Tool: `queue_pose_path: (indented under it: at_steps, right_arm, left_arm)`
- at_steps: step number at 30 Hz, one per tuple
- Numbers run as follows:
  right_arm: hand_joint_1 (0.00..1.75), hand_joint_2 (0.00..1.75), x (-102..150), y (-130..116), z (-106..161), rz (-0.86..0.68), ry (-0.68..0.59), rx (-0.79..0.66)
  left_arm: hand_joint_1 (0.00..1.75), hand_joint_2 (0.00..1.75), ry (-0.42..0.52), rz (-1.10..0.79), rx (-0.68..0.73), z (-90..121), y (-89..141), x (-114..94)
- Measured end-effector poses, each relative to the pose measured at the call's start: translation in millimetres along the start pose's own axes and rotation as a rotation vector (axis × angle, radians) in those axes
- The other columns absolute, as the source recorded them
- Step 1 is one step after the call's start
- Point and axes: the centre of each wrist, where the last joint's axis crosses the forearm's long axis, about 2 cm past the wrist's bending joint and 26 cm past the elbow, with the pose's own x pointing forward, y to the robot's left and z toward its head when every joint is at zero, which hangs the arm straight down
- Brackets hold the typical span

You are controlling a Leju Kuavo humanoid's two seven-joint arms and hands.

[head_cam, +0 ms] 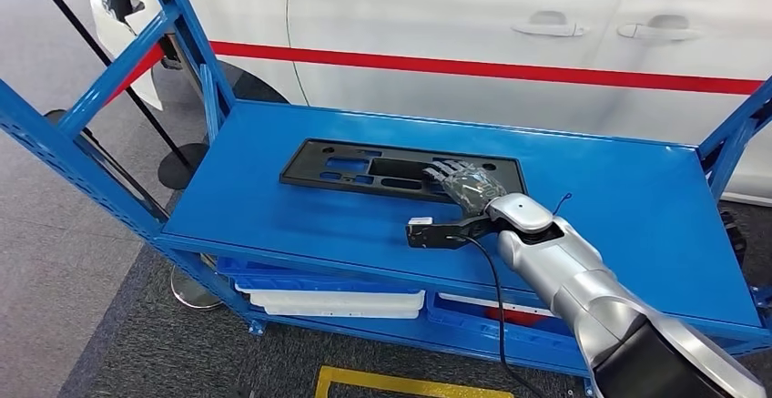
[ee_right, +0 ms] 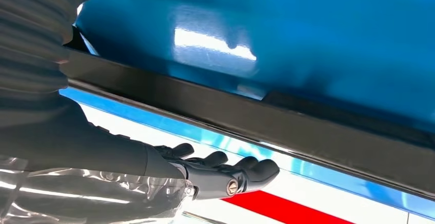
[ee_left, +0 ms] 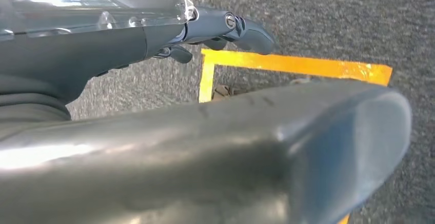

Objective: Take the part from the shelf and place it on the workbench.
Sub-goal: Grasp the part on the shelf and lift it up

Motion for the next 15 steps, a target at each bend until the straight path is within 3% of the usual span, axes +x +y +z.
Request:
queue_pose_path:
  at_steps: [15]
  right_arm:
    - [0.00, 1.75, -0.6, -0.1, 0.2, -0.002, -0.001, 0.010]
  left_arm:
    - [0.00, 0.00, 0.002, 0.001, 0.003, 0.0, 0.1, -0.1]
